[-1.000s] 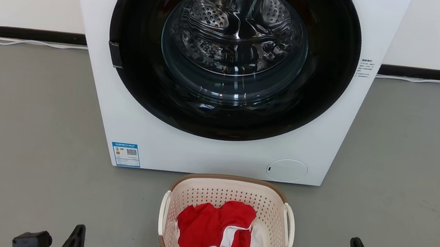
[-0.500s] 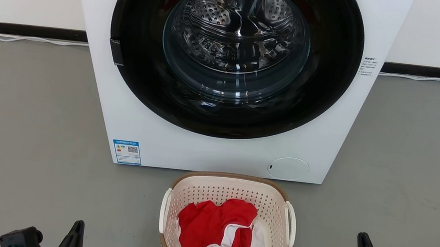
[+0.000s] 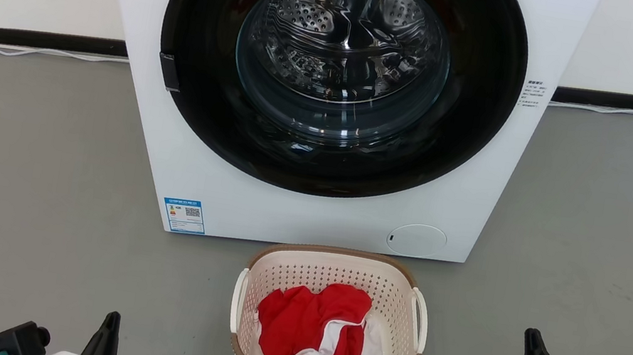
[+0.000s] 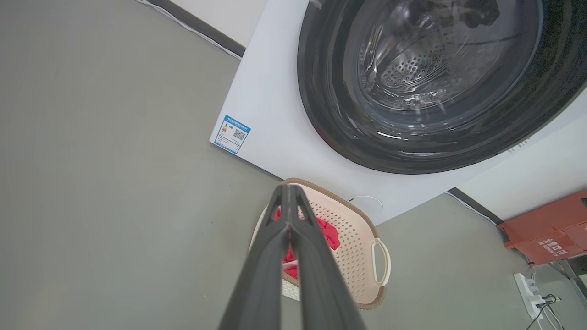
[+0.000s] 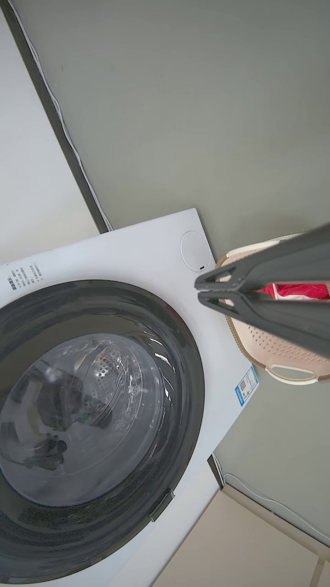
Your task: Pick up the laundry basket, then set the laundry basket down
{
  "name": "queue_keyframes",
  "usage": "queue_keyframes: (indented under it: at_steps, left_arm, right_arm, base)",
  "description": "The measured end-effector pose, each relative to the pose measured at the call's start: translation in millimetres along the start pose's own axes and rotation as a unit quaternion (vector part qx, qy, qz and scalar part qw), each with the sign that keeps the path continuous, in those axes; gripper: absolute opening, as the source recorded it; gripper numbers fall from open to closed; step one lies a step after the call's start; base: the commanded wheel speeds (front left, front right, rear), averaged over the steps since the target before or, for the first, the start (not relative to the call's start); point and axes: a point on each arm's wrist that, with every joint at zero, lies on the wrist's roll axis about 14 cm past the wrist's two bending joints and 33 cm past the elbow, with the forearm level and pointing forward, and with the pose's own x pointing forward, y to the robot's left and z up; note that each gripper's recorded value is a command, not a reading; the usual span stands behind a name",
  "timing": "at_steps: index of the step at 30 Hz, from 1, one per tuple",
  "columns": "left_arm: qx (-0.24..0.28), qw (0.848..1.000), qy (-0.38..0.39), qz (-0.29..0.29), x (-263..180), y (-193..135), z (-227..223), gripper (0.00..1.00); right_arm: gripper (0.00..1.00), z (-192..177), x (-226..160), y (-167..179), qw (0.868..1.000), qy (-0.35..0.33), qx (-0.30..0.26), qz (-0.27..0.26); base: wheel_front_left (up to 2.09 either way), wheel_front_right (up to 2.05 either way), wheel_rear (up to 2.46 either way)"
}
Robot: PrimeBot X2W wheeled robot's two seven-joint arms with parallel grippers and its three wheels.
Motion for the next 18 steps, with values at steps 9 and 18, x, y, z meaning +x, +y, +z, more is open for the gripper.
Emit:
queue_keyframes:
  at_steps: [9,18]
  left_arm:
    - [-0.051,0.999,0.002,0.004,1.0,0.1,2.2,0.0]
    - [-0.103,0.995,0.001,-0.001,4.1,-4.9,7.1,0.0]
  right_arm:
    - [0.0,5.0,2.1,0.3,0.998,-0.006,0.057,-0.005]
    - [0.0,9.5,4.1,1.9,0.993,-0.01,0.114,-0.005]
  base:
    - [0.0,0.0,0.0]
    - [0.0,0.0,0.0]
